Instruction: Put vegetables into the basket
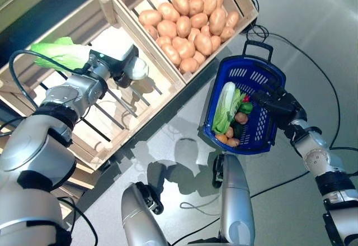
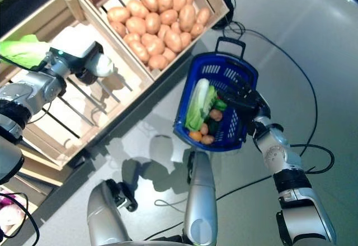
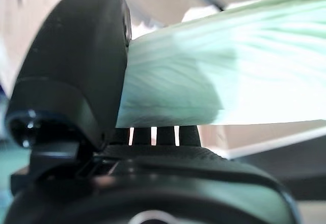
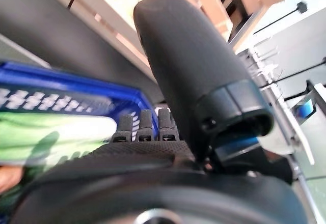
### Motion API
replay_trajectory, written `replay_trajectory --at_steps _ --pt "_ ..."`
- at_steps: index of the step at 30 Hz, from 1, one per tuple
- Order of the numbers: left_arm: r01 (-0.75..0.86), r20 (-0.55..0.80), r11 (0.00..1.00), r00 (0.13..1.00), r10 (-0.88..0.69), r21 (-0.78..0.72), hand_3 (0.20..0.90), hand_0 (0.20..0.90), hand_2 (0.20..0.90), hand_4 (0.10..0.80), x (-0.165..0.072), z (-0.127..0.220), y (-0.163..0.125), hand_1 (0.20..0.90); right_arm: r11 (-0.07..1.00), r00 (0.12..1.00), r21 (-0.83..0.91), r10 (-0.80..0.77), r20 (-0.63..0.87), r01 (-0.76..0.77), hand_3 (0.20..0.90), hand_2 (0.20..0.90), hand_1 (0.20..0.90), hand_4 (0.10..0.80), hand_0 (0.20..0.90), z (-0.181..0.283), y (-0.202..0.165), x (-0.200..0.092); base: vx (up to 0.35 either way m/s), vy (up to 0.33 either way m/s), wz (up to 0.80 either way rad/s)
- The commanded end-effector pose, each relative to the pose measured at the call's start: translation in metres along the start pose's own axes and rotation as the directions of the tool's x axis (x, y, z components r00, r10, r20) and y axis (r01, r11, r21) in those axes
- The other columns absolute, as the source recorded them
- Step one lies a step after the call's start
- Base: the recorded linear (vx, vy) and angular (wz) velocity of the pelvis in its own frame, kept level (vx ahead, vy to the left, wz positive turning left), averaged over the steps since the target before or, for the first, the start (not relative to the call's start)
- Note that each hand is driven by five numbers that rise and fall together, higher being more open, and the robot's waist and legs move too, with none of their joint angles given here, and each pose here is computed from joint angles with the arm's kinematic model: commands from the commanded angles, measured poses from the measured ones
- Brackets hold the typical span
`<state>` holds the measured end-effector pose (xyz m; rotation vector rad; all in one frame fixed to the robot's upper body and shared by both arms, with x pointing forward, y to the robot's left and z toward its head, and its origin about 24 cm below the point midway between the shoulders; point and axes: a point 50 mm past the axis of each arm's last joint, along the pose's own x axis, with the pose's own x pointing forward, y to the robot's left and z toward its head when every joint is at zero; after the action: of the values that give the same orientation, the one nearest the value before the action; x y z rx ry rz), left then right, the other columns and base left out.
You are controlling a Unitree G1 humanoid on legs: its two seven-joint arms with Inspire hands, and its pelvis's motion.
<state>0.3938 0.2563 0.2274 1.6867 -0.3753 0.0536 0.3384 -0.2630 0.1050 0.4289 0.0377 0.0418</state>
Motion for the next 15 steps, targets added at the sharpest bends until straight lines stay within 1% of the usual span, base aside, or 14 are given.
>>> replay_trajectory --at_steps 1,4,5,6,8,10,11,13,14,15 --pt "-0.221 -0.023 0.945 0.975 0.223 -0.241 0.3 0.3 0.3 0.4 -0.013 -0.006 0.015 0.3 0.999 0.997 -0.008 0.039 0.062 -0.039 0.9 0.9 0.9 0.8 0.9 -0.008 0.016 0.0 0.071 -0.012 -0.02" --pt "-0.244 -0.012 0.889 0.966 0.26 -0.387 0.3 0.3 0.3 0.4 -0.02 0.004 0.008 0.3 0.999 0.998 -0.017 0.047 0.029 -0.046 0.9 0.9 0.9 0.8 0.9 -0.02 0.018 -0.002 0.08 -0.029 0.06" --pt "-0.239 -0.01 0.841 0.963 0.268 -0.484 0.3 0.3 0.3 0.4 -0.025 0.012 0.003 0.3 0.998 0.998 -0.027 0.061 -0.002 -0.061 0.9 0.9 0.9 0.8 0.9 -0.029 0.02 -0.003 0.073 -0.035 0.01" --pt "-0.239 -0.014 0.826 0.963 0.27 -0.511 0.3 0.3 0.3 0.4 -0.026 0.014 0.002 0.3 0.997 0.997 -0.032 0.07 -0.011 -0.07 0.9 0.9 0.9 0.8 0.9 -0.031 0.02 -0.004 0.152 -0.037 -0.06" --pt "-0.225 -0.022 0.742 0.962 0.273 -0.632 0.3 0.3 0.3 0.4 -0.032 0.021 -0.004 0.3 0.993 0.993 -0.05 0.104 -0.048 -0.107 0.9 0.9 0.9 0.8 0.9 -0.039 0.025 -0.005 0.122 -0.027 -0.03" --pt "-0.208 -0.036 0.63 0.961 0.274 -0.748 0.3 0.3 0.3 0.4 -0.036 0.029 -0.009 0.3 0.984 0.984 -0.081 0.151 -0.091 -0.159 0.9 0.9 0.9 0.8 0.9 -0.045 0.031 -0.005 0.114 -0.021 -0.03" --pt "-0.205 -0.036 0.624 0.962 0.272 -0.754 0.3 0.3 0.3 0.4 -0.036 0.029 -0.009 0.3 0.984 0.984 -0.081 0.153 -0.095 -0.161 0.9 0.9 0.9 0.8 0.9 -0.045 0.032 -0.005 0.134 -0.02 -0.12" --pt "-0.152 -0.039 0.442 0.966 0.254 -0.884 0.3 0.3 0.3 0.4 -0.039 0.041 -0.016 0.3 0.965 0.963 -0.1 0.23 -0.138 -0.244 0.9 0.9 0.9 0.8 0.9 -0.044 0.044 0.0 0.144 -0.012 -0.07" --pt "-0.137 -0.039 0.387 0.967 0.251 -0.912 0.3 0.3 0.3 0.4 -0.038 0.044 -0.017 0.3 0.959 0.958 -0.102 0.25 -0.144 -0.265 0.9 0.9 0.9 0.8 0.9 -0.043 0.048 0.002 0.083 -0.002 0.0" --pt "-0.132 -0.037 0.375 0.968 0.249 -0.918 0.3 0.3 0.3 0.4 -0.038 0.045 -0.018 0.3 0.956 0.955 -0.104 0.257 -0.147 -0.273 0.9 0.9 0.9 0.8 0.9 -0.042 0.049 0.003 0.034 -0.001 0.02"
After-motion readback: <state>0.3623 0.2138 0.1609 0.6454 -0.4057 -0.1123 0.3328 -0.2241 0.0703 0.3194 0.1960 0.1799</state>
